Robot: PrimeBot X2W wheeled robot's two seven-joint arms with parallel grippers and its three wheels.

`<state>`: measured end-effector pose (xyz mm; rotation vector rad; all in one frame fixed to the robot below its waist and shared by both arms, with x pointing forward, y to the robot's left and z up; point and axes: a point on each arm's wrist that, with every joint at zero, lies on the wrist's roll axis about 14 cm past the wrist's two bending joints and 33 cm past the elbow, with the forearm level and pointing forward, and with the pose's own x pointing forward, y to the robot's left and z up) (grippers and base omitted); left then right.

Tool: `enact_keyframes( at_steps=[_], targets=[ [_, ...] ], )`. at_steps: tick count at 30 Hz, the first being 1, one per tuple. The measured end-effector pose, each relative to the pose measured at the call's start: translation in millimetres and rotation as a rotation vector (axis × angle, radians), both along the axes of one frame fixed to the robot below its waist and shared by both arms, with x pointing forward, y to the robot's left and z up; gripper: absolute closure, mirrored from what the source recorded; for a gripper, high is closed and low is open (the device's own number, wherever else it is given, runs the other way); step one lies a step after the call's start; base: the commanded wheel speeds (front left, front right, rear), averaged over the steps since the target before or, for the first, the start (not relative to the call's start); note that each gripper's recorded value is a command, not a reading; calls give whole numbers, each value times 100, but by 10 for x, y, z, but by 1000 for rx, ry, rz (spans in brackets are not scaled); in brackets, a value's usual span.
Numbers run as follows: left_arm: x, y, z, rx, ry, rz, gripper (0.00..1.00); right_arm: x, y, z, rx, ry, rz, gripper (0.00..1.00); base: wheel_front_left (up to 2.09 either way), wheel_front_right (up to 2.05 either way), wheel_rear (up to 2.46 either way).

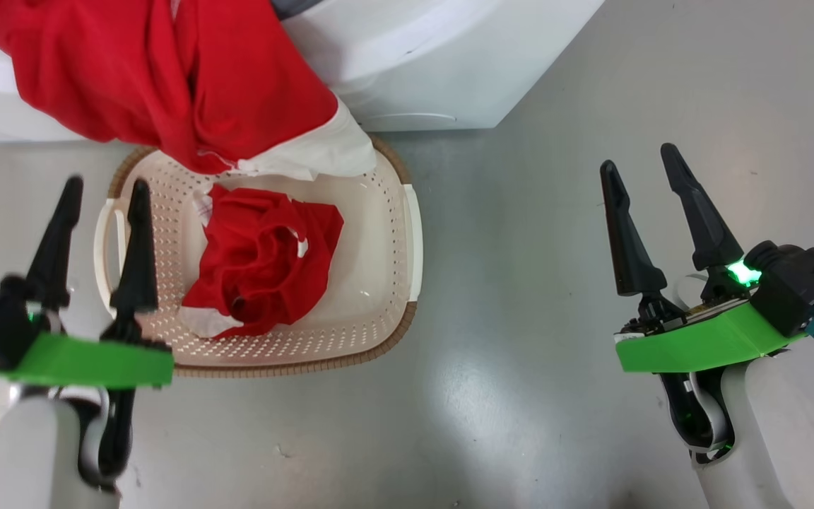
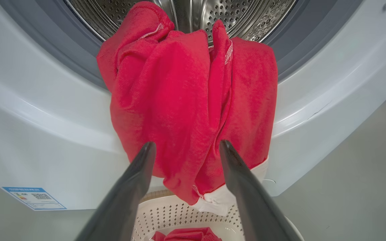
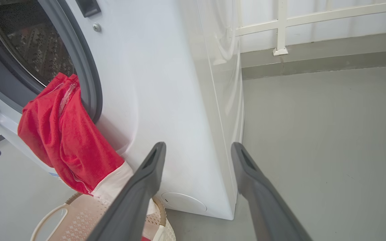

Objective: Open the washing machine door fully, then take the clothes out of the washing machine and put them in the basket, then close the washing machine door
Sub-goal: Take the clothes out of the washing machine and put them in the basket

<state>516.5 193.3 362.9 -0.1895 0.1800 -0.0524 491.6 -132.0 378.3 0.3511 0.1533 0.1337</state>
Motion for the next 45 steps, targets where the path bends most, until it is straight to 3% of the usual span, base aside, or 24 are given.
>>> enact_keyframes(
  at_steps=[12, 25, 45],
  targets=[
    [-350, 150, 211, 2, -36, 64, 0, -85, -35, 75, -6, -2, -7, 0, 0, 0, 0],
    [-393, 164, 178, -6, -21, 73, 0, -79, -19, 85, -4, -5, -4, 0, 0, 0, 0],
    [479, -89, 341, 21, -89, -52, 0, -70, 17, -27, 2, 18, 4, 0, 0, 0, 0]
  ],
)
